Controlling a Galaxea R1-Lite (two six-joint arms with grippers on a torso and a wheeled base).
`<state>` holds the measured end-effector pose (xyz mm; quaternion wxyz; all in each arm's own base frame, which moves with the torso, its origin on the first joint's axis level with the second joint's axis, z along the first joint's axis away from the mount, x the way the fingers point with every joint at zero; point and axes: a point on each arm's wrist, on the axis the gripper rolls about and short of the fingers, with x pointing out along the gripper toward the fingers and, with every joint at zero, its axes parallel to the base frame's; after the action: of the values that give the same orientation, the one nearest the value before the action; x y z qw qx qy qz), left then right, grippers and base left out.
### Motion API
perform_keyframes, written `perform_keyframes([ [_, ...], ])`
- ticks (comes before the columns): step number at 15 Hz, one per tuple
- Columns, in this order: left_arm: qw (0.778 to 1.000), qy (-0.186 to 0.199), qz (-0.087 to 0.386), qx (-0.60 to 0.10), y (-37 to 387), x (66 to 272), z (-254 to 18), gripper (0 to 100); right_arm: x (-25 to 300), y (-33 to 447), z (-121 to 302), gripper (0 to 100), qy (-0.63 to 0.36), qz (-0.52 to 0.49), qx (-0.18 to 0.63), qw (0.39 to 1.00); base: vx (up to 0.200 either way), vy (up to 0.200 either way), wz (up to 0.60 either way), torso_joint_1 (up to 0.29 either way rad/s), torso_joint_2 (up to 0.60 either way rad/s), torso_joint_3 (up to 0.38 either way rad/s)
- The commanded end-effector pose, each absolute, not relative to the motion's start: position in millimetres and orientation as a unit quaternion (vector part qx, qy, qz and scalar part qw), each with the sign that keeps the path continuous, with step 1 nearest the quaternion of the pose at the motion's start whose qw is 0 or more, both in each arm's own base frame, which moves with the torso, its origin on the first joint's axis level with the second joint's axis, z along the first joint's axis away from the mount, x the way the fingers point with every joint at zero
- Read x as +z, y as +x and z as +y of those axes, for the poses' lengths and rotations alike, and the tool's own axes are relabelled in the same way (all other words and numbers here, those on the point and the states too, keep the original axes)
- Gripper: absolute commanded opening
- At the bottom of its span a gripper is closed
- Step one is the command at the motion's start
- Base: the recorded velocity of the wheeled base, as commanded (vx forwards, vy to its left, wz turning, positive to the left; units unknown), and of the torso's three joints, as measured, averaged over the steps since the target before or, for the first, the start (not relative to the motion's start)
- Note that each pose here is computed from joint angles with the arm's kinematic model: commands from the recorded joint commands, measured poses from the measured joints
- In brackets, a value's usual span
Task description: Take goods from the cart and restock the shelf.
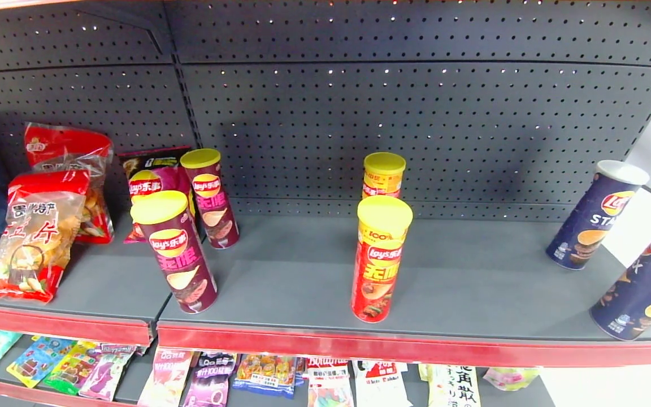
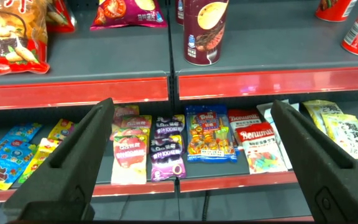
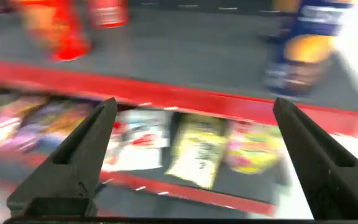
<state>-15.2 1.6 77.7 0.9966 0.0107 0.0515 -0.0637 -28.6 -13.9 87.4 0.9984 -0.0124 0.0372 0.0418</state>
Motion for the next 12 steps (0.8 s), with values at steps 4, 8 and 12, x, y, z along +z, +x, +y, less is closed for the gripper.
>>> perform_keyframes([
  [4, 0.997, 0.01, 0.052, -0.064, -15, 78, 2, 100, 90, -17, -11, 100, -0.045, 0.106, -0.088, 0.989, 0.0, 0.0, 0.0, 0.0, 0.0, 0.0],
  [8, 0.997, 0.01, 0.052, -0.063, -15, 78, 2, 100, 91, -15, -5, 100, -0.056, 0.134, -0.156, 0.977, 0.0, 0.0, 0.0, 0.0, 0.0, 0.0],
  [12, 0.997, 0.01, 0.052, -0.063, -15, 78, 2, 100, 84, -21, 0, 100, -0.036, 0.033, 0.03, 0.998, 0.0, 0.0, 0.0, 0.0, 0.0, 0.0],
])
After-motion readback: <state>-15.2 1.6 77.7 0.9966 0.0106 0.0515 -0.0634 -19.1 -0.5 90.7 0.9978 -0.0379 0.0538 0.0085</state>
